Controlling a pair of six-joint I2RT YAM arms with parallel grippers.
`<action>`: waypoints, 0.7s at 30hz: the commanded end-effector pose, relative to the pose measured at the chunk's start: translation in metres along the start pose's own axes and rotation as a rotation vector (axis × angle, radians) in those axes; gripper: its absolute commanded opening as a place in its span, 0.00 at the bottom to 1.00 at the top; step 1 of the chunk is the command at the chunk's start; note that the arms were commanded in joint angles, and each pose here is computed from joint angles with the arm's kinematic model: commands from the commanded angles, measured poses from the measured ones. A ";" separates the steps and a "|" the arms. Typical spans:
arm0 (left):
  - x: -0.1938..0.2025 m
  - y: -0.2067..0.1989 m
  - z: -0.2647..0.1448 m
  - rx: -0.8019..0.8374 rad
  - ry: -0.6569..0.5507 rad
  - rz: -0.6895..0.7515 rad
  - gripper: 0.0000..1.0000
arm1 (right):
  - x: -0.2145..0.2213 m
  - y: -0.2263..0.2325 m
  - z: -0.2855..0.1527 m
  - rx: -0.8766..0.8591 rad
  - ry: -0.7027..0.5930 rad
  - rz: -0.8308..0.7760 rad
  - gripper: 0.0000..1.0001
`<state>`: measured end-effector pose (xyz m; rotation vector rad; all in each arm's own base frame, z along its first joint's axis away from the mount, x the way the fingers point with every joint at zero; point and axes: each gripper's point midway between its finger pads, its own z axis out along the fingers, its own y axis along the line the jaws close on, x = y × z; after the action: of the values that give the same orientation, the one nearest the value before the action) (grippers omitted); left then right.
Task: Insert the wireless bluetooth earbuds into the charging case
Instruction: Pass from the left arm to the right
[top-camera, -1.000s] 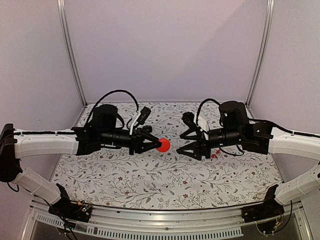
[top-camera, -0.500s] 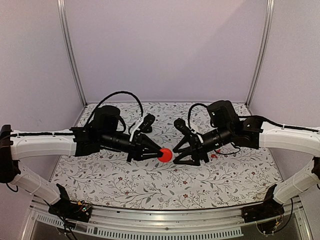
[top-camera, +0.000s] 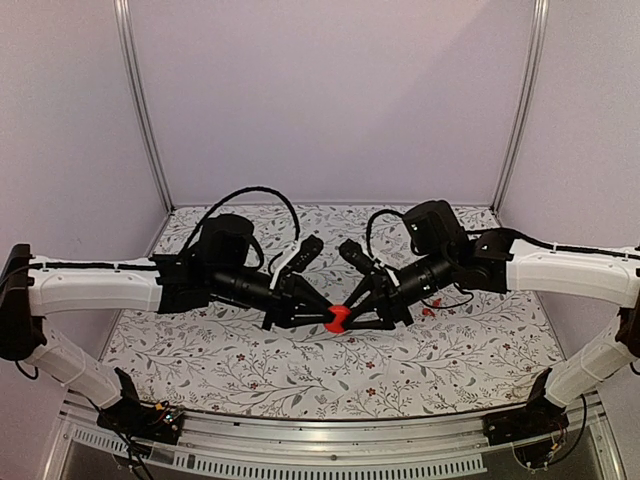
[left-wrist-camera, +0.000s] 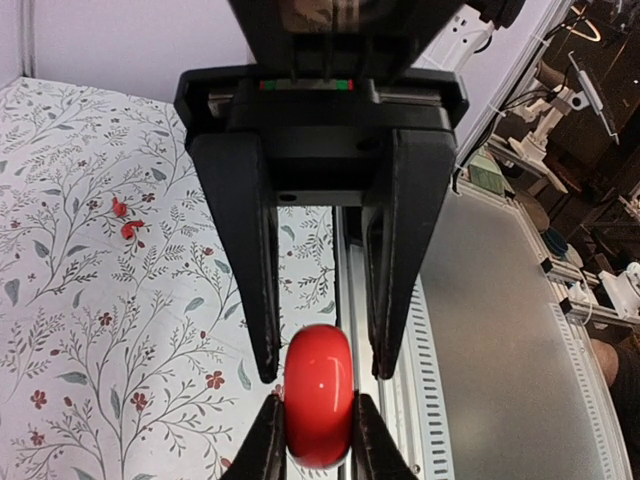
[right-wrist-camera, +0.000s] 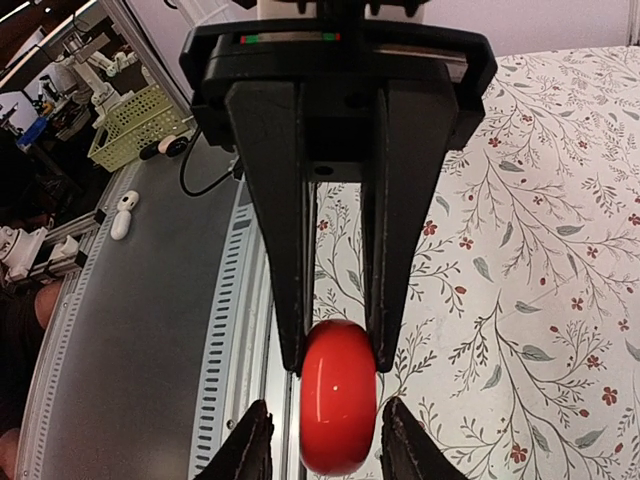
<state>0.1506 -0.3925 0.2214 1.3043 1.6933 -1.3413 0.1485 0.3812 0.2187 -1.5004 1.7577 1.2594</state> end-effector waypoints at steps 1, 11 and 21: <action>-0.007 -0.004 0.006 0.008 0.002 0.028 0.00 | -0.007 0.003 0.002 -0.035 -0.003 -0.004 0.34; -0.009 -0.003 0.006 -0.003 0.003 0.030 0.00 | -0.001 0.004 0.005 -0.046 0.020 -0.005 0.20; -0.013 0.021 -0.004 -0.138 -0.016 0.013 0.16 | -0.005 0.012 0.002 -0.070 0.001 -0.028 0.04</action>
<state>0.1551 -0.3953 0.2200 1.2975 1.7157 -1.3030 0.1470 0.3836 0.2128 -1.5316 1.7609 1.2694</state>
